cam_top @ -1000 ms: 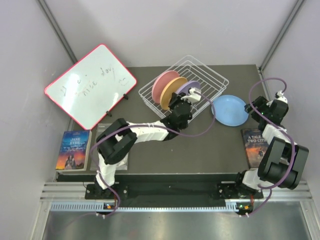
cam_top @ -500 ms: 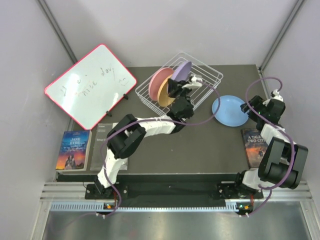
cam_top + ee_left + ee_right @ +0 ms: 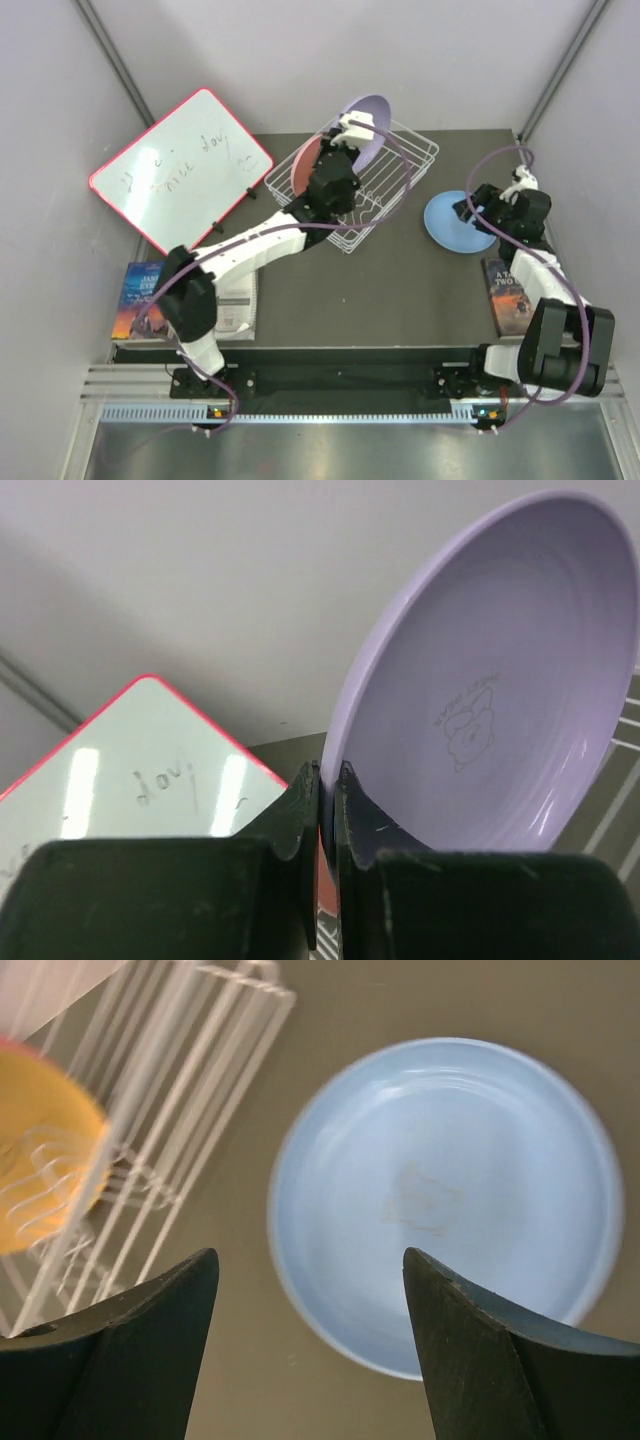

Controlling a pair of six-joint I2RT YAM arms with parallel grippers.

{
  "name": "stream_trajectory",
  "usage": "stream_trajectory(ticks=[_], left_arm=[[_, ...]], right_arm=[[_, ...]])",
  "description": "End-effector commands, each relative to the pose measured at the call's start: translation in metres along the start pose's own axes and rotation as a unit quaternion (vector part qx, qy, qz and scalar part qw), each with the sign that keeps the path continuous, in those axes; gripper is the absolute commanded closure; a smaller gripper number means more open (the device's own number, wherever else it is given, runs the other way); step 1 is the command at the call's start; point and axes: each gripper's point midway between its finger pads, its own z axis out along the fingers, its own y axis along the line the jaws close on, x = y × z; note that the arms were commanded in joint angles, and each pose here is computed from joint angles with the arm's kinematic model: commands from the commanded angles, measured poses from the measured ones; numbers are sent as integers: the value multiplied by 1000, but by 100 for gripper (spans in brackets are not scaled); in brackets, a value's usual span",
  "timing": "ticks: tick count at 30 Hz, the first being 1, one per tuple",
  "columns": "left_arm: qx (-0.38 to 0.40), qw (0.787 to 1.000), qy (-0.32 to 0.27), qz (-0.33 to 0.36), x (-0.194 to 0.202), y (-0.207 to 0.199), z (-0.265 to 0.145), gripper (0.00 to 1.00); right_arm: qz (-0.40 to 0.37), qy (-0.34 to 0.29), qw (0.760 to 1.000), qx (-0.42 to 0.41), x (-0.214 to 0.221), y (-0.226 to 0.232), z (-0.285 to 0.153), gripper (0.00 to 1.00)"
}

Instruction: Unload the plates from the dish rack

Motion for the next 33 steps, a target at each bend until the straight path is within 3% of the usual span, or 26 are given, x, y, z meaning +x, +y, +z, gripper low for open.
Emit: stream_trajectory(ticks=[1,6,12,27,31,33], left_arm=[[143,981,17,-130,-26,-16,-25,100],[267,943,77,-184,-12,-56,-46,100],[326,901,135,-251,25,-74,-52,100],[362,874,150,-287,33,-98,-54,100],[381,865,141,-294,27,-99,-60,100],[383,864,142,-294,29,-100,-61,100]], right_arm=[[-77,-43,992,-91,-34,73,-16,25],[-81,-70,983,-148,-34,111,-25,25],[-83,-102,970,-205,-36,137,-36,20],[-90,-70,965,-235,-17,157,-21,23],[-90,-62,965,-238,-13,156,-12,47],[-89,-60,965,-240,-11,155,-9,83]])
